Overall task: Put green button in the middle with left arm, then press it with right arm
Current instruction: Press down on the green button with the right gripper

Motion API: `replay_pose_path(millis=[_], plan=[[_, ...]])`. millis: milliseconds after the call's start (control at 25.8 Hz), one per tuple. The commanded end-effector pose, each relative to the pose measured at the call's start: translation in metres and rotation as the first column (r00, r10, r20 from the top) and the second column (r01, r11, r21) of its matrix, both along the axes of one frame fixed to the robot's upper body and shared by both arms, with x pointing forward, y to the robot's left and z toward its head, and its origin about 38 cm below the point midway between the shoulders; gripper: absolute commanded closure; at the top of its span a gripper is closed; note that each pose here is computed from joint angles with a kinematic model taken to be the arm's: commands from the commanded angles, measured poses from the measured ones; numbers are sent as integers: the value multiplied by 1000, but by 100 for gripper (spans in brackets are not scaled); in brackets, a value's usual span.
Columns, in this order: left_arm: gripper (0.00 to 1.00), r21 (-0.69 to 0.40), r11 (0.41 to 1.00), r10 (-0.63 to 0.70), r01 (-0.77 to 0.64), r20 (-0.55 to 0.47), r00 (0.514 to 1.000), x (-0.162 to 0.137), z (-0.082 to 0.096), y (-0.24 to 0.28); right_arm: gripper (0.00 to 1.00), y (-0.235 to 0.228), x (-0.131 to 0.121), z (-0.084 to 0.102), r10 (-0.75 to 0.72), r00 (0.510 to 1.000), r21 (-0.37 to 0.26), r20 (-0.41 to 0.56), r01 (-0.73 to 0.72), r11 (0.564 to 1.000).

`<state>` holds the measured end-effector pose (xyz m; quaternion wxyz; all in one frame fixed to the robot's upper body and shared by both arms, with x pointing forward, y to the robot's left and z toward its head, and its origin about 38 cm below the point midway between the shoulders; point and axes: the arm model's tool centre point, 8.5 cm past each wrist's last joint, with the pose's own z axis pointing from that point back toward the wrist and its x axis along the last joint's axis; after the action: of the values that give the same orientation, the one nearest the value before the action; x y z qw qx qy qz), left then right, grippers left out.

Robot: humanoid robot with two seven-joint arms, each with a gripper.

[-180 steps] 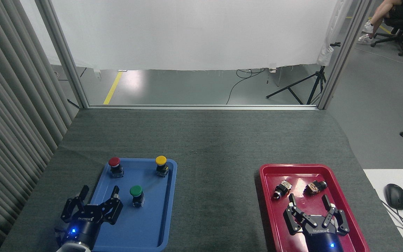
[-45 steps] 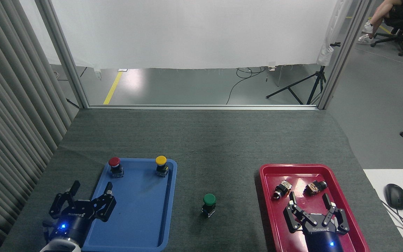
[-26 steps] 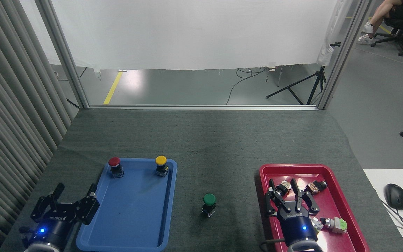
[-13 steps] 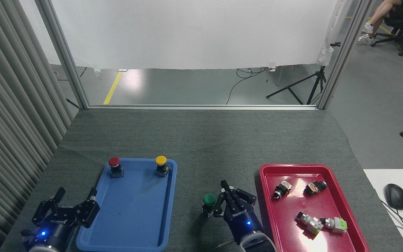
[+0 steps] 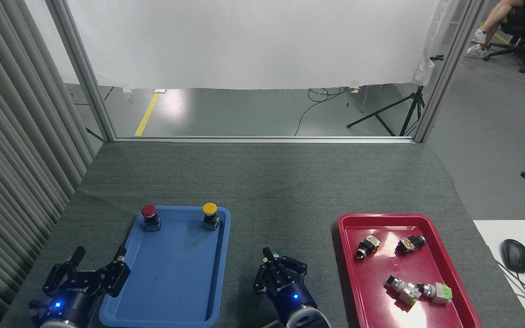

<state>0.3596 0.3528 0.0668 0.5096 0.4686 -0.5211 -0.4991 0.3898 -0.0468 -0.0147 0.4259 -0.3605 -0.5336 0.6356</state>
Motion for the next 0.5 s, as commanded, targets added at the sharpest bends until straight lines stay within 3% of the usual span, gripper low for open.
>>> replay_pose_path(millis=[0, 232, 349, 465], plan=[[0, -6, 1000, 2, -2, 2, 1000, 1, 1, 0, 93, 0, -2, -6, 0, 1000, -9, -10, 0, 1000], [0, -2, 1000, 16, -16, 1, 1000, 1, 1, 6, 93, -3, 0, -4, -27, 1000, -13, -2, 27, 1000], [0, -4, 1000, 18, -18, -3, 1000, 0, -1, 6, 92, -5, 5, 9, -43, 998, 2, 41, 43, 999], [0, -7, 1000, 24, -25, -13, 1000, 0, -5, 9, 80, -9, 11, 28, -80, 992, 29, 96, 78, 997]])
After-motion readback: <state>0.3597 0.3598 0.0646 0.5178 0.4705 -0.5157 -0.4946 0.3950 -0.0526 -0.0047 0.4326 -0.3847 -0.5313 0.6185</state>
